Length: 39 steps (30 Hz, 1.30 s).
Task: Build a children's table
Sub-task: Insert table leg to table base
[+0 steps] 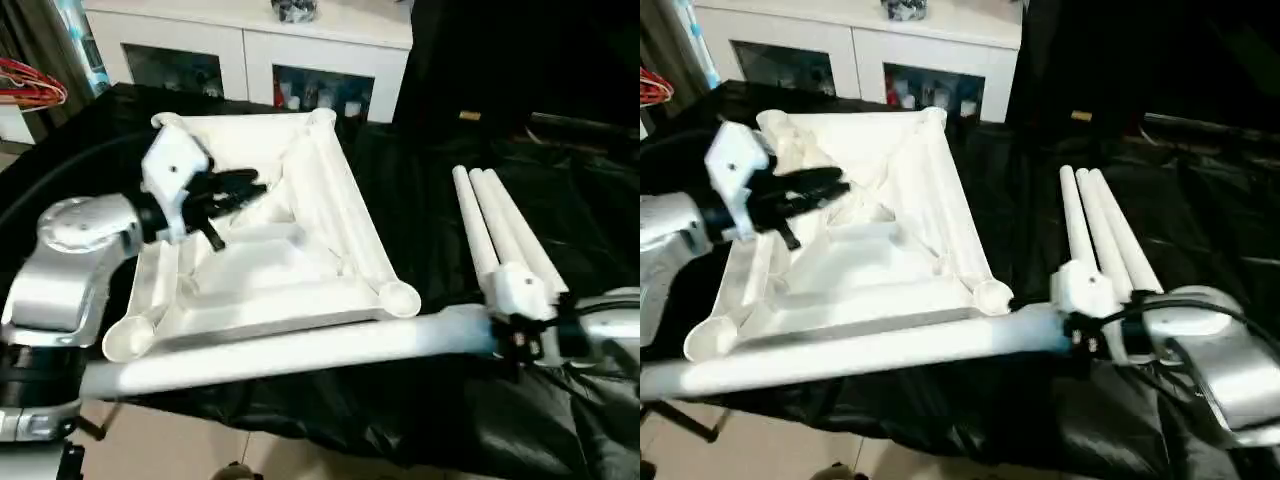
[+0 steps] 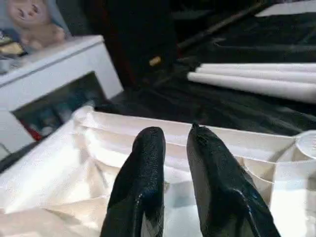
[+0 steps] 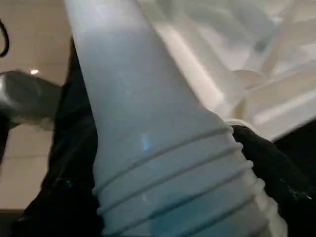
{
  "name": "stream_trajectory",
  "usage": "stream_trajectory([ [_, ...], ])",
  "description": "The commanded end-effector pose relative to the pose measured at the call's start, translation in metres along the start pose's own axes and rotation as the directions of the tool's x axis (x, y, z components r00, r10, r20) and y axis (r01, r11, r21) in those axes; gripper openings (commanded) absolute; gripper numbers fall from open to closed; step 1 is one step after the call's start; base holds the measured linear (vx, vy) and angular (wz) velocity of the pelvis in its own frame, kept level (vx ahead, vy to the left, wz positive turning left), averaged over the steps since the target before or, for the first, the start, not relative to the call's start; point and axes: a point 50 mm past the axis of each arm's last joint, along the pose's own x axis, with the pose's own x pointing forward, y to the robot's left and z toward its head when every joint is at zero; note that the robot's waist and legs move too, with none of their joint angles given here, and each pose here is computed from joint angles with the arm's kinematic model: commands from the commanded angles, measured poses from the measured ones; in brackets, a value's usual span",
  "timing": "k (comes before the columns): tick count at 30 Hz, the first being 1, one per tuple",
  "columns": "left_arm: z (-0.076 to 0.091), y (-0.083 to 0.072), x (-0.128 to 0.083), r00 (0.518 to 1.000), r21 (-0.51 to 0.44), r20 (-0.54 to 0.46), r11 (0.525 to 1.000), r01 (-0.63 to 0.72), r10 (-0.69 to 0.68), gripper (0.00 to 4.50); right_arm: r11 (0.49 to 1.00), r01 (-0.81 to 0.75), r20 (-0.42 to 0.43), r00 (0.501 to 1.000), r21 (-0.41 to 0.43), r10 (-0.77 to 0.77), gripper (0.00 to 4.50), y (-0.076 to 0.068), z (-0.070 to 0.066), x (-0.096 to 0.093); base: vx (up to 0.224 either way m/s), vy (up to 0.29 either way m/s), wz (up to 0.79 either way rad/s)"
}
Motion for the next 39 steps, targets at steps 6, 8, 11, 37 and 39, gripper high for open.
stream_trajectory([
  [6, 0.015, 0.015, -0.001, 0.994, 0.026, 0.050, 0.995, -0.099, 0.098, 1.01, 1.000, 0.011, 0.019, 1.000, 0.008, -0.012, 3.17, 0.007, 0.006, -0.013, 0.000, 0.000, 0.00],
  [8, 0.016, 0.018, -0.001, 0.994, 0.026, 0.047, 0.994, -0.104, 0.103, 1.01, 1.000, 0.014, -0.002, 1.000, 0.017, -0.014, 3.17, 0.009, 0.005, -0.018, 0.000, 0.000, 0.00],
  [11, 0.015, 0.020, -0.001, 0.992, 0.037, 0.042, 0.992, -0.119, 0.118, 1.01, 1.000, 0.022, -0.034, 0.999, 0.022, -0.021, 3.17, 0.010, 0.002, -0.024, 0.000, 0.000, 0.00],
  [37, -0.029, 0.050, -0.021, 0.935, 0.021, -0.131, 0.944, -0.330, 0.329, 1.01, 0.904, 0.412, -0.136, 0.908, 0.116, -0.397, 3.17, -0.009, -0.025, -0.112, 0.000, 0.000, 0.00],
  [39, -0.034, 0.053, -0.024, 0.920, -0.005, -0.146, 0.930, -0.368, 0.363, 1.01, 0.884, 0.450, -0.145, 0.890, 0.132, -0.431, 3.17, -0.008, -0.033, -0.115, 0.000, 0.000, 0.00],
])
